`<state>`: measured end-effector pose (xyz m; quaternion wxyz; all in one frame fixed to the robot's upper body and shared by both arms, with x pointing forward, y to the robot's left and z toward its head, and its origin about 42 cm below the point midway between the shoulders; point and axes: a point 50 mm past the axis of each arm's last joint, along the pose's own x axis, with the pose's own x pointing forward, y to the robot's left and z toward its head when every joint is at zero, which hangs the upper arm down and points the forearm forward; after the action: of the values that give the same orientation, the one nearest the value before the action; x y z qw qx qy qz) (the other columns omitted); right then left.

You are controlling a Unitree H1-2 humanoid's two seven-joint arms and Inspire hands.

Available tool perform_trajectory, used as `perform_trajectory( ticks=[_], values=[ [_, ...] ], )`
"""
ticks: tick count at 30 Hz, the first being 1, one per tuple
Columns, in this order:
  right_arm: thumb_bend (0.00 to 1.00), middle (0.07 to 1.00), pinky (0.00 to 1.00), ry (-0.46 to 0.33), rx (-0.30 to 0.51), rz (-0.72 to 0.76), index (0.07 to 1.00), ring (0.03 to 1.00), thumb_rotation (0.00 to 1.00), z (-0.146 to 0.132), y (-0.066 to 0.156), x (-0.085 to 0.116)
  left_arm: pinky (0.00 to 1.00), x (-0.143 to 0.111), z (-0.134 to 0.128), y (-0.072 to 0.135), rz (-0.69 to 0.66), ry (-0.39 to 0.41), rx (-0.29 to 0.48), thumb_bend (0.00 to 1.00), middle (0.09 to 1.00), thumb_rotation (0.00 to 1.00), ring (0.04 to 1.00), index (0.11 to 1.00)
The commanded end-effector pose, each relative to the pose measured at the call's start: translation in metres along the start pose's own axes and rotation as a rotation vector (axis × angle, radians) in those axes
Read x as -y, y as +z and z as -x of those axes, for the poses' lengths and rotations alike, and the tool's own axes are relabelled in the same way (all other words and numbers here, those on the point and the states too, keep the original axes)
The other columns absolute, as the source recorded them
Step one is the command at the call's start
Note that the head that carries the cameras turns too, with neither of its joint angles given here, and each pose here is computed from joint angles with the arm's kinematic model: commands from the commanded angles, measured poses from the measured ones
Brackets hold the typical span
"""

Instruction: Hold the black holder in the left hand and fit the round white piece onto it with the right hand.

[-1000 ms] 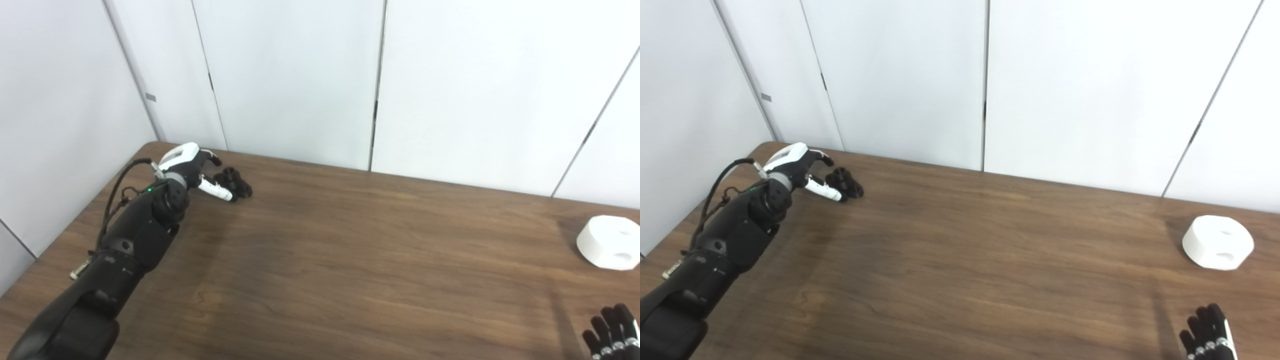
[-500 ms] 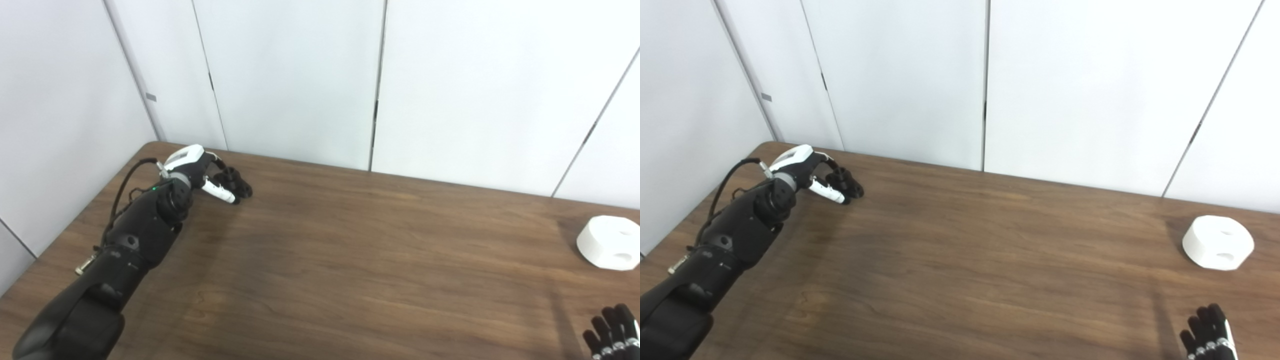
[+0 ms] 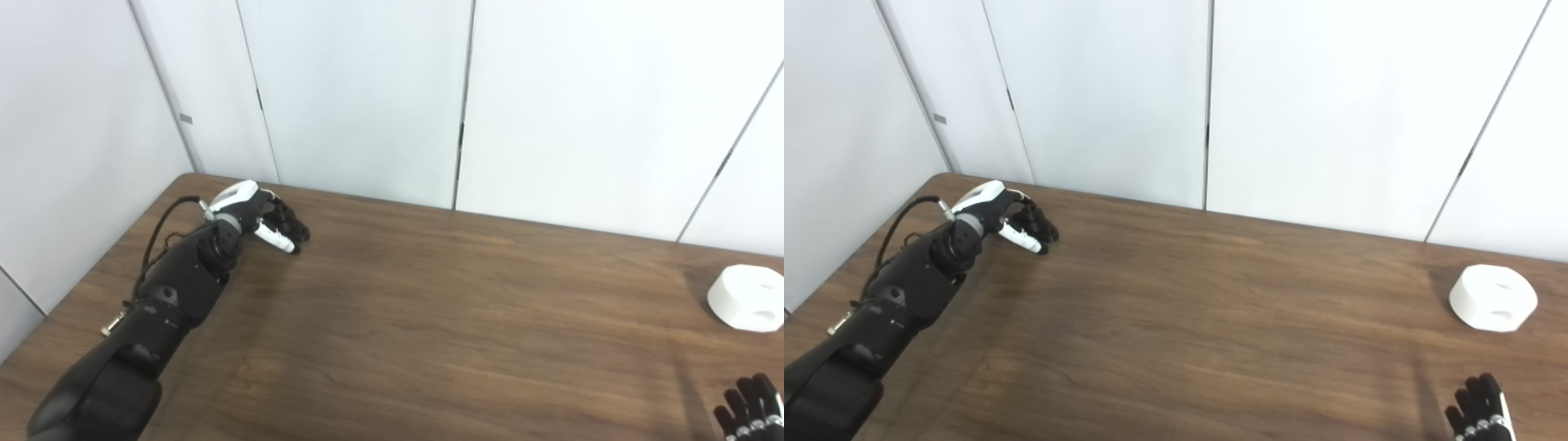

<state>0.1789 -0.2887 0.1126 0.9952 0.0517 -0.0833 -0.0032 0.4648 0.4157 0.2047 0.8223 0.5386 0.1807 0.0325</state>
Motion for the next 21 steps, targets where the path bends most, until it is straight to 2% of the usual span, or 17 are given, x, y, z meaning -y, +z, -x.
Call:
perform_trajectory(
  ticks=[1, 10, 13, 21],
  values=[
    [0.66, 0.999, 1.0, -0.028, -0.053, -0.039, 1.0, 1.0, 1.0, 0.009, -0.0142, -0.0068, 1.0, -0.0346, -0.0047, 0.0147, -0.002, 0.079, 0.045, 0.99, 0.944, 0.16, 1.0, 0.798],
    [0.68, 1.0, 1.0, -0.029, -0.054, -0.034, 1.0, 1.0, 0.99, 0.0086, -0.0142, -0.007, 1.0, -0.0314, -0.0072, 0.0139, 0.01, 0.074, 0.046, 0.96, 0.946, 0.11, 1.0, 0.778],
    [0.67, 1.0, 1.0, -0.032, -0.051, -0.041, 1.0, 1.0, 0.99, 0.0088, -0.0139, -0.0067, 1.0, -0.0308, -0.006, 0.0138, -0.003, 0.086, 0.038, 0.94, 0.938, 0.1, 1.0, 0.733],
    [0.67, 1.0, 1.0, -0.018, -0.049, -0.031, 1.0, 1.0, 1.0, 0.0077, -0.0134, -0.0048, 1.0, -0.0332, -0.0039, 0.0101, -0.188, 0.123, 0.061, 0.9, 0.848, 0.06, 0.943, 0.607]
  ],
)
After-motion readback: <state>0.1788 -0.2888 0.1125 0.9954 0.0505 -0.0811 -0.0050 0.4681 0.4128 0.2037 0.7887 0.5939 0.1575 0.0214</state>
